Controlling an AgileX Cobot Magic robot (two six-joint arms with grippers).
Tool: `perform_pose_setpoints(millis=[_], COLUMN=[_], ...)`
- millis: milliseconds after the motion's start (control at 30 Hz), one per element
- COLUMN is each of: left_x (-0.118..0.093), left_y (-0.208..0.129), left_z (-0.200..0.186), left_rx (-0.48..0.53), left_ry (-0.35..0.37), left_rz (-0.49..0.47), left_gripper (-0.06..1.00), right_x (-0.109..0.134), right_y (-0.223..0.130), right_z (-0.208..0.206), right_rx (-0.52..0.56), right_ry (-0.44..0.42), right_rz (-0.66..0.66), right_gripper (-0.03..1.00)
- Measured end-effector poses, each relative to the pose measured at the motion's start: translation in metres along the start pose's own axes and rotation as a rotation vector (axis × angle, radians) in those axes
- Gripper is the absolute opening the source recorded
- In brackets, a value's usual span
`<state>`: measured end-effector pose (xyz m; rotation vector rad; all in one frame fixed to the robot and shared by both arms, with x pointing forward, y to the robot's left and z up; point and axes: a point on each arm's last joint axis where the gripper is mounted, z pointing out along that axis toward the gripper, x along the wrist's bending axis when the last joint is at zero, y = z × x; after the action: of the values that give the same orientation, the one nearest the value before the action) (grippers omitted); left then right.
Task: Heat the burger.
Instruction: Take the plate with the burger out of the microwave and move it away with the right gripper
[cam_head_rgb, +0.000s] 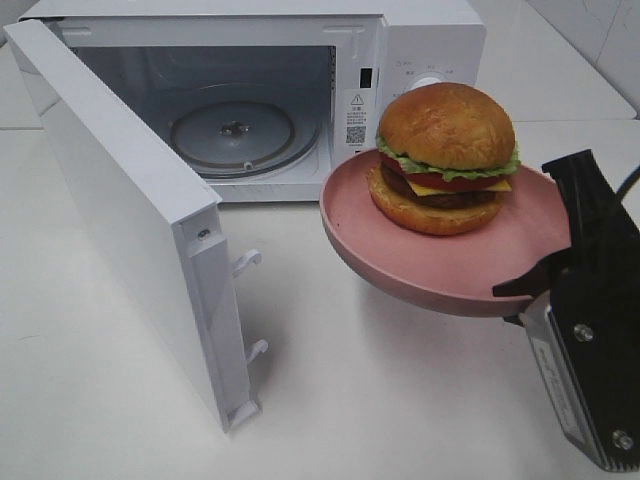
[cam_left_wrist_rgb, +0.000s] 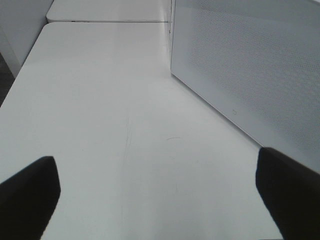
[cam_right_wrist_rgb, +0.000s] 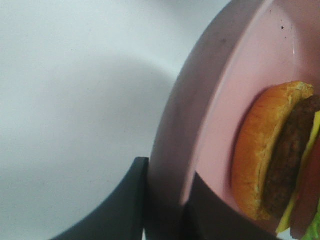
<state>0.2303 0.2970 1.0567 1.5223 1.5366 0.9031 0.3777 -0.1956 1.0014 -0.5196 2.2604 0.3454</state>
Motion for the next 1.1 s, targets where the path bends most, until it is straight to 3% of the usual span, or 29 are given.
perform_pose_setpoints(millis=[533, 1100], left_x=[0.000, 0.000], left_y=[0.000, 0.000], left_z=[0.000, 0.000], left_rx=[0.000, 0.000], left_ry=[0.000, 0.000], left_rz=[0.000, 0.000], left_gripper=[0.99, 0.99], right_x=[0.025, 0.033], right_y=[-0.018, -0.042], right_z=[-0.030, -0.038], right_rx=[0.112, 0.396], right_ry=[0.000, 0.025], right_rz=[0.124, 0.344], right_gripper=[0.17, 0.17])
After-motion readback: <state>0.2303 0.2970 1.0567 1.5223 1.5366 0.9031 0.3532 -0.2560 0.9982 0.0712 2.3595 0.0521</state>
